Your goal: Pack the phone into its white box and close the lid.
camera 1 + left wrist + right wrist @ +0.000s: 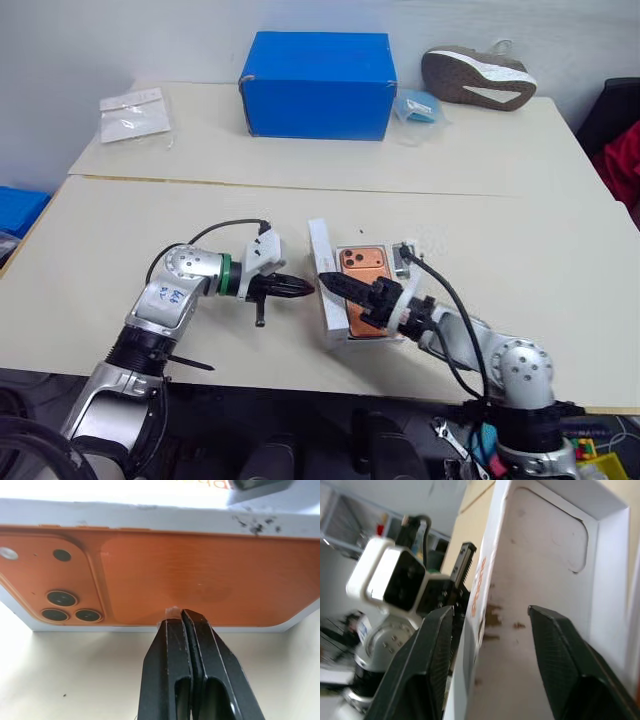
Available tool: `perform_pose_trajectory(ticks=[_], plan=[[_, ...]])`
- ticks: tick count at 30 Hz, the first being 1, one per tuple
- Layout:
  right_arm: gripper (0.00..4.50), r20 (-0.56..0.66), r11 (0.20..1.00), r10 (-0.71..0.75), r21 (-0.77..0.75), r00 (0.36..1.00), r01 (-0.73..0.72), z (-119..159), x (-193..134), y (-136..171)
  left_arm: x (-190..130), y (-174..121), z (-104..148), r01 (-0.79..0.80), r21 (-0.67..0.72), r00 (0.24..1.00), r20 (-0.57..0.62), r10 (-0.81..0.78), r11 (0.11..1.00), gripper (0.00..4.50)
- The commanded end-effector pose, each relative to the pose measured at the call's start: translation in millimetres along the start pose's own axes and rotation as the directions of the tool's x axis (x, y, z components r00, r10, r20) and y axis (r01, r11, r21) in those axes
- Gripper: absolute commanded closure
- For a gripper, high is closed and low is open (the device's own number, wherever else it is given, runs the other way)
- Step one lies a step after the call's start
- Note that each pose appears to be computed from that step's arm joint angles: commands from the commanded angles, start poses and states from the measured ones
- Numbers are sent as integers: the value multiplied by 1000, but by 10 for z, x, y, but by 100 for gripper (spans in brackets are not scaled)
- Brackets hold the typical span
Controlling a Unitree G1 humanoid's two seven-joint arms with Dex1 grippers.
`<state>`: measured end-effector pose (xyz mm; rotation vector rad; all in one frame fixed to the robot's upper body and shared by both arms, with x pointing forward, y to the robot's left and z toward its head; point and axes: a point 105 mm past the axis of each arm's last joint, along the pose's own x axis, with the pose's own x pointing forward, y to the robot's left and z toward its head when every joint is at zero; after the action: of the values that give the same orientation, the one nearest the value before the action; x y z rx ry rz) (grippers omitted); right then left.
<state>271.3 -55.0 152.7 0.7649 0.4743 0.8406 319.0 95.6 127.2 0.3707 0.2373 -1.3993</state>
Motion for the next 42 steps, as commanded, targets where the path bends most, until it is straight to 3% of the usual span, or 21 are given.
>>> perform_pose_trajectory(ticks=[1,10,18,21,26,33,42], plan=[[210,5,991,47,-123,999,-46,128,-269,149,48,-14,106,15,49,1000,23,-16,999,450],[210,-159,851,-77,-524,984,-18,111,-961,104,209,-21,213,48,80,996,66,-53,996,450],[210,-170,765,-150,-644,974,6,99,-1070,-31,427,-36,363,110,137,989,88,-123,984,450],[274,-158,756,-178,-654,971,32,96,-1098,-106,468,-31,437,119,151,985,103,-136,981,450],[447,-174,739,-216,-672,961,44,23,-1160,-211,245,52,561,102,147,985,125,-121,984,450],[447,-172,680,-277,-731,945,66,-2,-1213,-349,-48,218,172,62,122,997,-49,-57,991,450],[447,-148,645,-236,-763,960,41,113,-1024,-351,394,263,156,85,170,995,-58,-77,982,450]])
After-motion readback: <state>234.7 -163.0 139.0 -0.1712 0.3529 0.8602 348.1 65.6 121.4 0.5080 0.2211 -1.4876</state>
